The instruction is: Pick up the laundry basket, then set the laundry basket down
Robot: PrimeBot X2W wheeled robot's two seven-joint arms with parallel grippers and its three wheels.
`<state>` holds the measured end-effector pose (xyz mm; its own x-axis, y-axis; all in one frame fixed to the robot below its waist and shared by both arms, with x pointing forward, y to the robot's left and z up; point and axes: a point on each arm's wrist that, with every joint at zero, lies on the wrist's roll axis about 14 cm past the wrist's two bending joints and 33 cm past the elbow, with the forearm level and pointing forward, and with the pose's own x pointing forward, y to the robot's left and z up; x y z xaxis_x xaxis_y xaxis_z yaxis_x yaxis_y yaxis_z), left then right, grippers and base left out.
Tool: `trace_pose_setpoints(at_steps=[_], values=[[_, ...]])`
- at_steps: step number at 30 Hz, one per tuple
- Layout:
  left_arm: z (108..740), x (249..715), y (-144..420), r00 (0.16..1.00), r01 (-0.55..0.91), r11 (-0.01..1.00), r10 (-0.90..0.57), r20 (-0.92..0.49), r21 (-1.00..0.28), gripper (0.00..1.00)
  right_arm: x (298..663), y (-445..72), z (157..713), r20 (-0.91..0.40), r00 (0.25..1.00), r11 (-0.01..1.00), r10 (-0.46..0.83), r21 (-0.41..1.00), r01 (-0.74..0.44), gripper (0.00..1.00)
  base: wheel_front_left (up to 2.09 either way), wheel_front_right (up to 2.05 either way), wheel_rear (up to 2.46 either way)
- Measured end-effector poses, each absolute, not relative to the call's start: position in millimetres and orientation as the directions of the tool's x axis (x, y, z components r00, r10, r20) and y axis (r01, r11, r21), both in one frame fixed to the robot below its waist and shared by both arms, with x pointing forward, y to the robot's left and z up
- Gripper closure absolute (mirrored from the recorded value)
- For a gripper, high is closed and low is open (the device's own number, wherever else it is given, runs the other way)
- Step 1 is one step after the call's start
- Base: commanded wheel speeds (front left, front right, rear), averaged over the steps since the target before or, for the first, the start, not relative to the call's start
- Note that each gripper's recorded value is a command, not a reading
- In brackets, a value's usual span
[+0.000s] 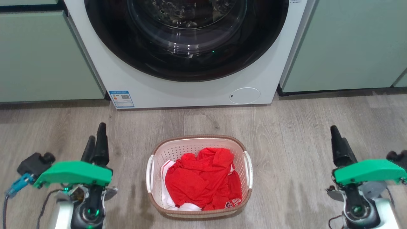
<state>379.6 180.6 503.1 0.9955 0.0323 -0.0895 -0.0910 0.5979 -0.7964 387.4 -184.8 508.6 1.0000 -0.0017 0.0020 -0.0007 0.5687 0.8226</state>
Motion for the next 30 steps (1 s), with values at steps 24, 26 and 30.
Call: trace_pose_setpoints(at_steps=[24,26,30], values=[[496,384,139,0.989,-0.001,0.896,-0.064,-0.131,-0.444,0.0,393,-147,513,0.032,0.993,0.826,0.11,0.554,-0.109,0.0,0.0,0.0,0.0],[497,384,134,0.989,0.021,0.897,-0.083,-0.121,-0.442,0.0,394,-147,513,0.032,0.993,0.835,0.111,0.539,-0.111,0.0,0.0,0.0,0.0],[495,381,121,0.983,0.086,0.892,-0.148,-0.107,-0.444,0.0,395,-144,512,0.031,0.992,0.856,0.12,0.503,-0.119,0.0,0.0,0.0,0.0]])
